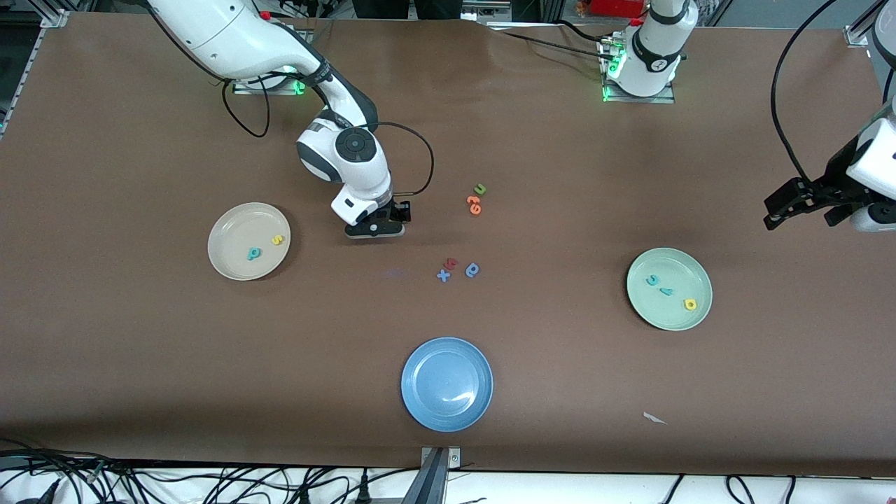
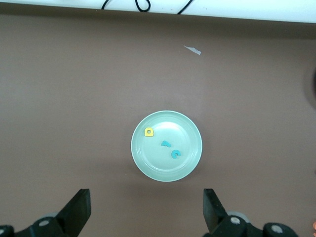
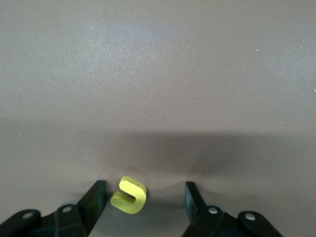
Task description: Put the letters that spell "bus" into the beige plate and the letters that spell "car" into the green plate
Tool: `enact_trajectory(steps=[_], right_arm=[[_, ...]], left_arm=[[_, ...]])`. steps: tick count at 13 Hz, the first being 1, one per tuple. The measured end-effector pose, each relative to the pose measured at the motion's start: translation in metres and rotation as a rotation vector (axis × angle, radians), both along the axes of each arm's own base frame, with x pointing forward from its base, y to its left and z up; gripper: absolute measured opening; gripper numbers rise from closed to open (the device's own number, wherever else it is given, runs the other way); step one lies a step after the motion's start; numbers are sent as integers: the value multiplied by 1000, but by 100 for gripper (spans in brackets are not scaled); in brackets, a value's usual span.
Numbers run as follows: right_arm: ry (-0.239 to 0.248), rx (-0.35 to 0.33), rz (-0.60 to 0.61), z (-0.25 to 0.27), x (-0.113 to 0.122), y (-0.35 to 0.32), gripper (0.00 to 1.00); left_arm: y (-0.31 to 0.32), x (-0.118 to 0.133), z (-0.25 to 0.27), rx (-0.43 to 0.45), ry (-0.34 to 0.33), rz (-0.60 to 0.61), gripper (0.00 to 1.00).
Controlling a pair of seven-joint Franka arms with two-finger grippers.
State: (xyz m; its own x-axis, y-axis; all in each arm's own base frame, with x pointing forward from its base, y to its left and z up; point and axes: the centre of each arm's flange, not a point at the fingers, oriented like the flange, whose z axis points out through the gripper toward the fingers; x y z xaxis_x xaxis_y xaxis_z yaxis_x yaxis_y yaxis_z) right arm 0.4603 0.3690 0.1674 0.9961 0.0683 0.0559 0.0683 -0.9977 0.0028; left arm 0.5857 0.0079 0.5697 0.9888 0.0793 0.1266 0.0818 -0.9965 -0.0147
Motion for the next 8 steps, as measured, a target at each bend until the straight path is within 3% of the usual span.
enact_trajectory(steps=[2,4,5,6,8], right_arm=[[-2,2,-1,0,0,0,70],[-7,6,-2,2,2,1,54],[-7,7,-2,2,2,1,53],[-9,9,-2,3,3,1,43],[-10,10,-3,3,3,1,36]], left_arm=[[-1,2,-6,-1,10,-1,100],[-1,3,-7,-3,12,-1,100],[-1,2,-7,-3,13,-1,100],[-1,2,-7,-3,13,-1,100],[0,2,-7,-3,13,1,100]])
